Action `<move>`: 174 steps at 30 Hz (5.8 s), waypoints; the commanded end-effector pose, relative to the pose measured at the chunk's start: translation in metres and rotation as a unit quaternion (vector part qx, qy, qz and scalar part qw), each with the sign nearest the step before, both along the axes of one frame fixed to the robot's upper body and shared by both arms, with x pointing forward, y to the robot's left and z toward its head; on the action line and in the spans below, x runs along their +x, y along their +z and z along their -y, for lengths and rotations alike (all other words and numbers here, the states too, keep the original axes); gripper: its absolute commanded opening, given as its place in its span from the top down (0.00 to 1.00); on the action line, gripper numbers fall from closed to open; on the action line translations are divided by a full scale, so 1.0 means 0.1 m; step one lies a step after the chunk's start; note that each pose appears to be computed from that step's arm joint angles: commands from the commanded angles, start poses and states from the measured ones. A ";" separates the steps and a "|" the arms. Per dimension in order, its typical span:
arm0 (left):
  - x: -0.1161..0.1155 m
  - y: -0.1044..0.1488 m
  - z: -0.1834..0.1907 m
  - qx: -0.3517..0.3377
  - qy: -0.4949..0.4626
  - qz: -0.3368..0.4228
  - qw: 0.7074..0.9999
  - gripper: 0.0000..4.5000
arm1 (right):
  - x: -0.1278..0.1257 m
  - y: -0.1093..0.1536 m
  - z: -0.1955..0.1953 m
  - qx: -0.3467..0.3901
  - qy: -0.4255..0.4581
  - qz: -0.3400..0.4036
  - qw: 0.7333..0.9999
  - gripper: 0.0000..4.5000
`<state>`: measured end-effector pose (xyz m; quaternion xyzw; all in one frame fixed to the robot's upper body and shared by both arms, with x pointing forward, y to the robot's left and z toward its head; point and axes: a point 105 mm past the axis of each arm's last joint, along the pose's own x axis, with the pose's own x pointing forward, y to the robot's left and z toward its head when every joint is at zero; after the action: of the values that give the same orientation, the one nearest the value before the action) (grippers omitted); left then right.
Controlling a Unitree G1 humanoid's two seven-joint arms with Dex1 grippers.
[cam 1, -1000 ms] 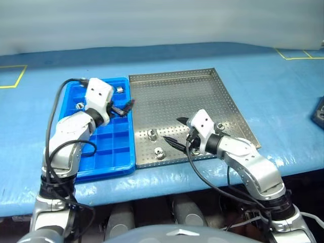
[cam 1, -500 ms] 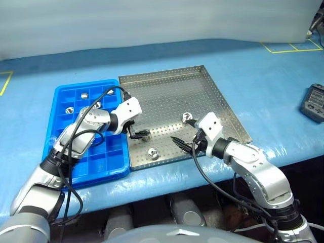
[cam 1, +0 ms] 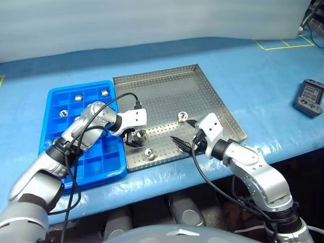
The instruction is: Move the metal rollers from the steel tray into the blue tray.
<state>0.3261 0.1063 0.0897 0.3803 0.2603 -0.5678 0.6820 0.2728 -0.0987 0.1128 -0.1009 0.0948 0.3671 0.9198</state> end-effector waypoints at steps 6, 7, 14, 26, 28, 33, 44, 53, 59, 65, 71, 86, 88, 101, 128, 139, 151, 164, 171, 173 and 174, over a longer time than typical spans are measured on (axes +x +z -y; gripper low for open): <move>0.01 -0.05 -0.02 0.024 -0.013 -0.012 1.000 0.23 | -0.01 0.13 -0.01 0.012 -0.002 0.028 1.000 0.00; 0.00 -0.07 -0.02 0.030 -0.017 -0.018 0.999 0.30 | -0.01 0.13 -0.01 0.013 -0.002 0.028 1.000 0.00; -0.05 -0.11 0.00 0.040 -0.033 -0.024 0.998 0.63 | 0.00 0.14 -0.02 0.015 -0.003 0.030 0.999 0.00; 0.40 0.92 -0.13 -0.279 0.264 0.226 0.895 0.63 | -0.02 0.15 -0.13 0.010 0.033 0.028 0.999 0.00; 0.34 1.11 -0.32 -0.328 0.333 0.264 0.843 0.63 | -0.01 0.15 -0.18 0.009 0.045 0.027 0.999 0.00; 0.05 1.20 -0.75 -0.351 0.437 0.322 0.763 0.63 | 0.00 0.16 -0.31 0.008 0.083 0.025 0.996 0.00; -0.66 0.83 -1.22 -0.296 0.570 0.307 0.702 0.63 | -0.06 0.14 -0.77 0.011 0.198 0.016 0.980 0.00; -0.84 0.38 -1.21 -0.259 0.602 0.232 0.719 0.63 | -0.14 0.12 -0.87 0.016 0.232 0.006 0.973 0.00; -0.86 0.15 -1.17 -0.260 0.612 0.181 0.724 0.63 | -0.18 0.12 -0.86 0.020 0.237 0.003 0.971 0.00; -0.82 -0.01 -1.17 -0.248 0.621 0.158 0.727 0.63 | -0.19 0.12 -0.84 0.021 0.228 0.005 0.973 0.00; -0.73 0.10 -1.12 -0.270 0.602 0.164 0.733 0.19 | -0.18 0.14 -0.78 0.021 0.210 0.009 0.977 0.00; -0.28 0.79 -0.36 -0.261 0.208 0.183 0.925 0.01 | -0.05 0.09 -0.22 -0.020 0.096 0.002 0.995 0.00; -0.24 0.77 -0.29 -0.235 0.159 0.175 0.943 0.01 | -0.06 0.09 -0.19 -0.020 0.088 0.001 0.996 0.00; -0.21 0.46 0.08 -0.114 -0.057 0.060 0.990 0.01 | -0.14 0.06 -0.13 -0.007 0.049 -0.005 0.999 0.00; -0.41 -0.01 0.35 0.037 -0.228 0.011 0.973 0.01 | -0.20 0.05 -0.09 0.012 0.016 -0.006 1.000 0.00; -0.46 -0.11 0.32 0.052 -0.242 -0.001 0.969 0.52 | -0.20 0.06 -0.07 0.011 0.006 -0.003 1.000 0.00; -0.27 0.31 0.42 -0.042 -0.164 0.066 0.983 0.63 | -0.17 0.08 -0.10 0.012 0.019 0.000 1.000 0.00; -0.01 1.19 -0.48 -0.277 0.310 0.306 0.856 0.63 | -0.03 0.20 -0.49 0.012 0.129 0.020 0.991 0.00; -0.52 1.12 -0.95 -0.300 0.465 0.325 0.767 0.63 | -0.03 0.27 -0.87 0.014 0.228 0.038 0.973 0.00; -0.67 1.03 -1.06 -0.281 0.500 0.325 0.752 0.63 | -0.03 0.30 -0.96 0.016 0.252 0.042 0.967 0.00; -0.74 0.96 -1.11 -0.272 0.518 0.320 0.745 0.63 | -0.03 0.30 -1.01 0.016 0.263 0.044 0.964 0.00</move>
<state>0.2638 0.2120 0.1739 0.1368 0.0403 -0.0503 0.9885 0.2733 -0.0061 0.1341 -0.1190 0.0444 0.5732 0.8095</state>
